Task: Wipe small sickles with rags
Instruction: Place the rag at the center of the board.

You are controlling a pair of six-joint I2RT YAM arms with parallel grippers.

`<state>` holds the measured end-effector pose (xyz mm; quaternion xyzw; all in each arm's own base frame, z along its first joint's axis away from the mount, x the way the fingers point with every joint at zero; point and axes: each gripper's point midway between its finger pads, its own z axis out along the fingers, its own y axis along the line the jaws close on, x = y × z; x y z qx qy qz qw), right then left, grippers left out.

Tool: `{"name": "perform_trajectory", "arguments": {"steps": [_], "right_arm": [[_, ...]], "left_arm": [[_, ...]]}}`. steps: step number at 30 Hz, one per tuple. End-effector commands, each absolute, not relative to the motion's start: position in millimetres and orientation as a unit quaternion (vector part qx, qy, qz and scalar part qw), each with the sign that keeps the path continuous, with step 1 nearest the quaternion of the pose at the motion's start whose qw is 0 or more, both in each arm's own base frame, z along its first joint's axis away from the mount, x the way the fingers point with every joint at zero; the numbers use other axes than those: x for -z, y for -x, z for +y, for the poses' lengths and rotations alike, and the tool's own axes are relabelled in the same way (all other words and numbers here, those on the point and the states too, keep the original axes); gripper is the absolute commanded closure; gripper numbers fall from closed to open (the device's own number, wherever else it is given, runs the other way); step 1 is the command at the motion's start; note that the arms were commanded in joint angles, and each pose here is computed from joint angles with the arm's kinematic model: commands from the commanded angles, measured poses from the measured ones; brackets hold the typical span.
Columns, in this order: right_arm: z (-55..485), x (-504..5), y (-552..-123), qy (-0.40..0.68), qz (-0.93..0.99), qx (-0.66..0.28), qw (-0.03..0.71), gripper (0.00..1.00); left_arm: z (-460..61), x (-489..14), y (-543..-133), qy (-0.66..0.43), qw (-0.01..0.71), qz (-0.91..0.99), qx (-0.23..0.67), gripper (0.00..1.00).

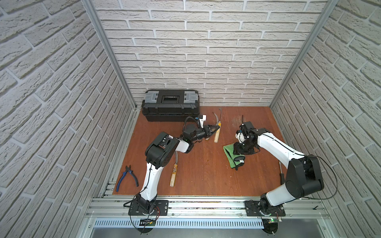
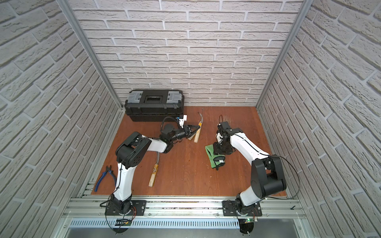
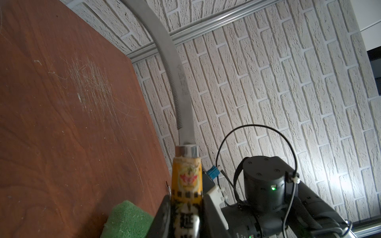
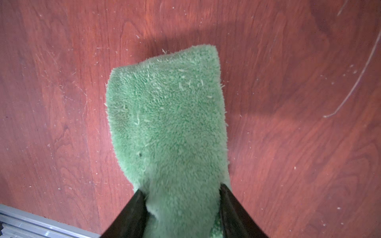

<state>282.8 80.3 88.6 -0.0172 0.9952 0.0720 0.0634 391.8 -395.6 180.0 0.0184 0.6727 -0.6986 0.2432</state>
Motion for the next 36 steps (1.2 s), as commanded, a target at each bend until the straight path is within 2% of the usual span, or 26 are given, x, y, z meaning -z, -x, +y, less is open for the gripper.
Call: {"name": "perform_trajectory", "arguments": {"steps": [1, 8, 17, 18, 27, 36], "right_arm": [[74.4, -98.7, -274.9, 0.009, 0.996, -0.061, 0.067, 0.43], [80.0, -104.7, -273.3, 0.007, 0.993, -0.081, 0.08, 0.39], [89.5, -106.3, -277.5, 0.002, 0.989, -0.11, 0.1, 0.07], [90.1, -106.1, -277.4, 0.002, 0.989, -0.112, 0.101, 0.0], [78.3, -117.0, -283.2, -0.015, 0.988, -0.083, 0.132, 0.0], [101.1, -125.4, -286.2, -0.001, 0.977, -0.152, 0.152, 0.0]], "left_arm": [[-388.9, -215.8, -384.7, -0.055, 0.279, 0.631, 0.722, 1.0], [-387.4, -214.6, -382.9, -0.055, 0.279, 0.632, 0.721, 1.0], [-385.9, -212.3, -382.3, -0.052, 0.28, 0.633, 0.72, 1.0], [-386.4, -212.1, -381.9, -0.053, 0.279, 0.633, 0.72, 1.0], [-386.6, -211.8, -383.0, -0.053, 0.279, 0.634, 0.72, 1.0], [-387.4, -212.4, -383.1, -0.053, 0.278, 0.633, 0.72, 1.0]]}}
